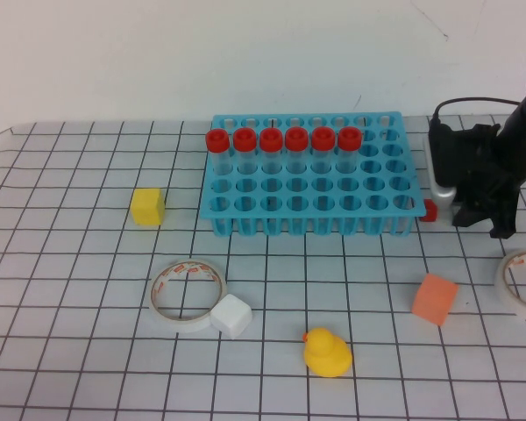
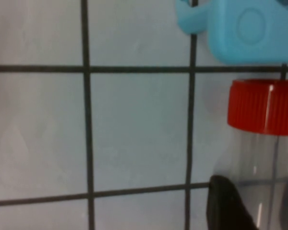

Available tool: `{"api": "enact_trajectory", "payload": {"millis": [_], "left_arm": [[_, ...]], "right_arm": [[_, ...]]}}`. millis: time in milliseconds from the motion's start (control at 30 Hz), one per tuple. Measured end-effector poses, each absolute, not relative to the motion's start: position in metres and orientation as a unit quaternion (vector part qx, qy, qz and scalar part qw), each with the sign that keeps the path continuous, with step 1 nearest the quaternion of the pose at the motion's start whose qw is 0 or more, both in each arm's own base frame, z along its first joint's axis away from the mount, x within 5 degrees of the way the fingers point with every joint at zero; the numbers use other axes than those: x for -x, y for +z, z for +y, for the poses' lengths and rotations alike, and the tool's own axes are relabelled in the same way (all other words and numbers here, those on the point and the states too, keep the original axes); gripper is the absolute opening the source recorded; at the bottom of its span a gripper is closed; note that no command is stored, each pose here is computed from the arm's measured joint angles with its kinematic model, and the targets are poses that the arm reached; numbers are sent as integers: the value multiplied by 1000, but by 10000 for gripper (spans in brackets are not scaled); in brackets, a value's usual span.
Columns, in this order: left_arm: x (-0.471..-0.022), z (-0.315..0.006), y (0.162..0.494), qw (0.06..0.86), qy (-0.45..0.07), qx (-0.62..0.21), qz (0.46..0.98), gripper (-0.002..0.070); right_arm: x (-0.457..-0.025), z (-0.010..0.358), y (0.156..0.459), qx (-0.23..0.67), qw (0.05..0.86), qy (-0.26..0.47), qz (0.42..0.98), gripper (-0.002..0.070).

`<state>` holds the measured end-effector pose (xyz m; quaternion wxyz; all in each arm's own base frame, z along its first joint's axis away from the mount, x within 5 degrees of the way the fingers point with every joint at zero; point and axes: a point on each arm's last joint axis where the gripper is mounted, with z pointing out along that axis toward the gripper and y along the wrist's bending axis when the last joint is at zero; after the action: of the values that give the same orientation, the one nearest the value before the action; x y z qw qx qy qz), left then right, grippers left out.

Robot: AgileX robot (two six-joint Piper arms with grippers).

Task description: Place the test tubes

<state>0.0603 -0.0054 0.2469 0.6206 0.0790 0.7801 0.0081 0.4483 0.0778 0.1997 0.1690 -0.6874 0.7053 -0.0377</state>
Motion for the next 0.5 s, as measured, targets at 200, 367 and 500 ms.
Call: {"api": "enact_trajectory", "payload": {"millis": [200,367,500], "left_arm": [[-60,-5,247,621,8,-79,780,-1],[-60,-5,247,621,8,-79,780,-1],[-60,-5,247,621,8,-79,780,-1]], "right_arm": [[-445,75,199,694,145,-35,704,235],[-440,70,208,675,128,-47,725,235],[-437,64,238,630,156,-92,755,235]]}}
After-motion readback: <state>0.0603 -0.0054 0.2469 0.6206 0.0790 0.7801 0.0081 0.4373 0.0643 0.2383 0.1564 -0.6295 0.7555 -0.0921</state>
